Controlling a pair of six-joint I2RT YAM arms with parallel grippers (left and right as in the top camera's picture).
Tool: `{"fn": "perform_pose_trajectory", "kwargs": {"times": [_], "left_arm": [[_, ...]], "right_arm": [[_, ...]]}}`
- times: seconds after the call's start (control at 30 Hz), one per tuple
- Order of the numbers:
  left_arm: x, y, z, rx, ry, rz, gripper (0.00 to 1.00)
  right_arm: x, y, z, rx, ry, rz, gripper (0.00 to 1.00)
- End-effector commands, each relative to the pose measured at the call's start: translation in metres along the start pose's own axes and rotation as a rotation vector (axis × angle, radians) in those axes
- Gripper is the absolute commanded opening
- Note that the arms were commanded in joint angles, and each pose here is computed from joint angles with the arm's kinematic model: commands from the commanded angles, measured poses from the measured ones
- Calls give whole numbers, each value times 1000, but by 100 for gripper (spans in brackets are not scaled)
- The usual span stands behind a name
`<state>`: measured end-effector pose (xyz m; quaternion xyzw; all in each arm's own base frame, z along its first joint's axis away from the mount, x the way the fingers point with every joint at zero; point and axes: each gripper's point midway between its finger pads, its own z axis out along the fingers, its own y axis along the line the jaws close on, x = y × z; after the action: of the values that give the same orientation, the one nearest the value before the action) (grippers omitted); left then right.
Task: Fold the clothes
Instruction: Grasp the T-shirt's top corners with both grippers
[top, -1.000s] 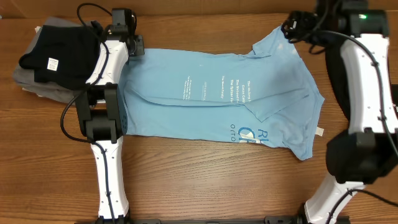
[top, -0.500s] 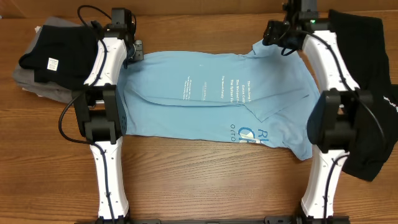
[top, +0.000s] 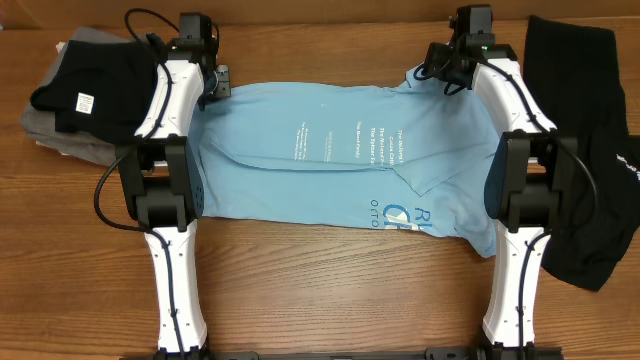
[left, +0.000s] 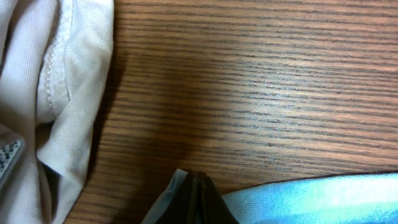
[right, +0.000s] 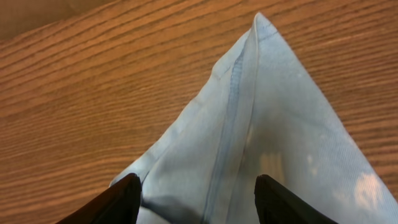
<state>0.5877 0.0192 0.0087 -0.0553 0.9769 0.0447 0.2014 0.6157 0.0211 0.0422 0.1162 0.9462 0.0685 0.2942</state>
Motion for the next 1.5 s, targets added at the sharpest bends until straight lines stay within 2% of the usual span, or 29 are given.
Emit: {"fn": "perform_pose_trajectory", "kwargs": {"times": [0.0,0.27,0.7,1.1,1.17,1.23,1.3,1.4,1.47], "left_arm": [[-3,0,-10,2,-5,-3,4],[0,0,-10,1,6,-2,4],[0,0,-10,1,6,-1,4],[-1,1,-10,-5,6,-1,4],[0,1,-10,-5,6,-2,4],[0,1,-10,-5,8,-1,4],[1,1,-10,-6,12,-1,4],[5,2,-10,-8,29,1,4],[9,4,-10,-10,44,0,4]], "right_arm": [[-1,-4,11,23,-17,29,61],[3,-3,29,17,-28,43,58],[-50,-19,25,79,-255,36,60],[-37,-60,55,128,-238,72,58],[-39,-64,54,131,-241,76,50],[-38,-66,54,133,-239,77,31],[-35,-67,55,137,-226,68,16],[-28,-68,55,150,-187,35,4],[-24,-68,53,159,-155,11,4]]}}
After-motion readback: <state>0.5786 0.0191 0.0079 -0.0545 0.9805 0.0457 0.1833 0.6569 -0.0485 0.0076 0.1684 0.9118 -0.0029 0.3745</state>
